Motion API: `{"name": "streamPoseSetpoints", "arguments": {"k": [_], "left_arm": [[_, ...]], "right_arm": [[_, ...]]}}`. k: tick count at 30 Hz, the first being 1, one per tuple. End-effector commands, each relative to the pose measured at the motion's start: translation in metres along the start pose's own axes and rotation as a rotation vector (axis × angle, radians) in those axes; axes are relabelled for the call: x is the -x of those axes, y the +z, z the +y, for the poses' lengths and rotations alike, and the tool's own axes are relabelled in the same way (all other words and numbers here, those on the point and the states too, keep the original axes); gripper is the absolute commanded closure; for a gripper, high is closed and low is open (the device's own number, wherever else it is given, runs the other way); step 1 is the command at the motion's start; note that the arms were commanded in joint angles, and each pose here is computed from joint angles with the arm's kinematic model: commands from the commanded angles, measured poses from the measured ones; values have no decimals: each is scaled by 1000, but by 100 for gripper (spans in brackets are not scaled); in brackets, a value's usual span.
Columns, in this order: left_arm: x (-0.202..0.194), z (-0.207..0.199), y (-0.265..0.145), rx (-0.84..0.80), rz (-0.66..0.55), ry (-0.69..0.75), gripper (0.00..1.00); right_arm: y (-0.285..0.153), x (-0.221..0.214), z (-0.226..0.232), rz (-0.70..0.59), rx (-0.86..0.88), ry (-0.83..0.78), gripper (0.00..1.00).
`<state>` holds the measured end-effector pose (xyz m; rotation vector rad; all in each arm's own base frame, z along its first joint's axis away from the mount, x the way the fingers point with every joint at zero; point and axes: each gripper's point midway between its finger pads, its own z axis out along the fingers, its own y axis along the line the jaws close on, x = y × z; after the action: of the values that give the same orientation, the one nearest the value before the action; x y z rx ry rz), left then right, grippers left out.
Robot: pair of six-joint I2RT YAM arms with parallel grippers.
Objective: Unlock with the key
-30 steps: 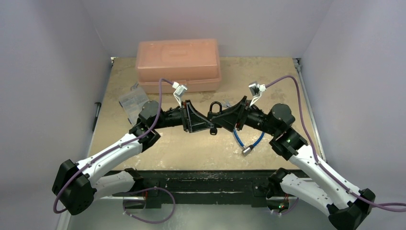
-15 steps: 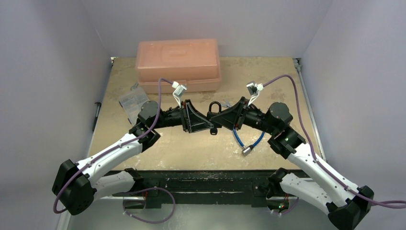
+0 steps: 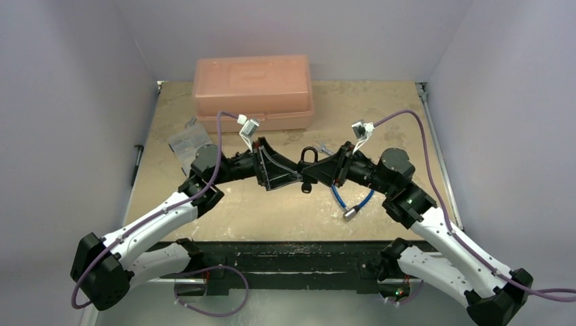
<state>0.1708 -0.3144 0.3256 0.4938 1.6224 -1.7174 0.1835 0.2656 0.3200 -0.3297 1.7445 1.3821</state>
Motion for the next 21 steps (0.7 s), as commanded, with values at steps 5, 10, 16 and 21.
{"name": "streamPoseSetpoints", "arguments": {"k": [5, 10, 16, 21], "left_arm": [[4, 1, -11, 40, -55, 73, 19], [-11, 7, -14, 6, -48, 44, 23], [-15, 0, -6, -50, -24, 54, 27], [-22, -1, 8, -72, 10, 60, 33]], "right_arm": [[-19, 54, 12, -260, -58, 25, 100], [-18, 65, 19, -287, -40, 37, 100], [-14, 68, 26, -279, -13, 33, 100], [-12, 69, 28, -281, 3, 41, 100]]}}
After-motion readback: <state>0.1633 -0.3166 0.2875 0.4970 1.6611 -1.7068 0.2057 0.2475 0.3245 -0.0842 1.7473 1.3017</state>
